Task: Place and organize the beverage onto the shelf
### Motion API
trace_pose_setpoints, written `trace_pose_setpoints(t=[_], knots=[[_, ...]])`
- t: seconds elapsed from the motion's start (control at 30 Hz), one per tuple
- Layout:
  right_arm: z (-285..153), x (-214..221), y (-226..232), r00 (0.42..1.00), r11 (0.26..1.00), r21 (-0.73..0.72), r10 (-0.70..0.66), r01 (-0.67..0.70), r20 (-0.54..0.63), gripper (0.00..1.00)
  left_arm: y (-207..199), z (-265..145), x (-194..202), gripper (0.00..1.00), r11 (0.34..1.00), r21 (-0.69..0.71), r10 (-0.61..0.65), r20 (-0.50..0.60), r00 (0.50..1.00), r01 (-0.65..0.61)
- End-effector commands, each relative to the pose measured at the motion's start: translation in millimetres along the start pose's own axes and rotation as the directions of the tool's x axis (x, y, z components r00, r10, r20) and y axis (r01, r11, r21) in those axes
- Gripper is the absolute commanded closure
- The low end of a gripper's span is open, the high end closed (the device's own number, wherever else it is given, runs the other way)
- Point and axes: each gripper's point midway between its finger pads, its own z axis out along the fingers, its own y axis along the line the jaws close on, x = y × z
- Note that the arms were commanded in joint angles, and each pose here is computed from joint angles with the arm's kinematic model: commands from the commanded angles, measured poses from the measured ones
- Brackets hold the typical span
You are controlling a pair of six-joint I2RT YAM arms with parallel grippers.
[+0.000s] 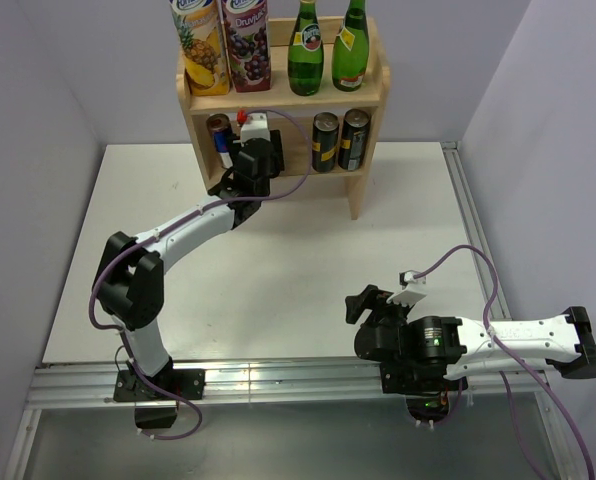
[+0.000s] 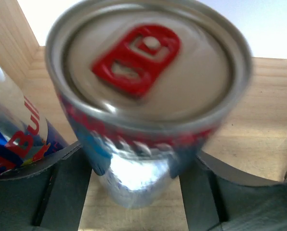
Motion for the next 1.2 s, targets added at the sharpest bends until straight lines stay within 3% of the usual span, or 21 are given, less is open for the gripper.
trace_pose_setpoints(t=[0.0, 0.1, 0.47, 1.17], knots=[[1.3, -10.0, 2.2, 0.998, 0.999, -0.006, 0.032, -0.032, 0.056, 0.17, 7.1, 0.4, -15.2, 0.27, 0.999, 0.001, -0.043, 0.031, 0.999, 0.043], [1.3, -9.4, 2.1, 0.998, 1.0, -0.005, 0.029, -0.029, 0.055, 0.17, 8.1, -1.4, -11.1, 0.19, 0.999, 0.005, -0.041, 0.021, 0.999, 0.041], [1.2, -10.1, 2.4, 0.998, 0.999, -0.007, 0.036, -0.036, 0.056, 0.17, 5.0, -12.9, -4.6, 0.21, 0.999, 0.014, -0.038, 0.015, 0.999, 0.038], [0.7, -10.6, 2.0, 0.997, 0.999, -0.012, 0.044, -0.043, 0.056, 0.17, 11.5, -61.9, 46.7, 0.21, 0.997, -0.05, -0.063, -0.048, 0.997, 0.06]])
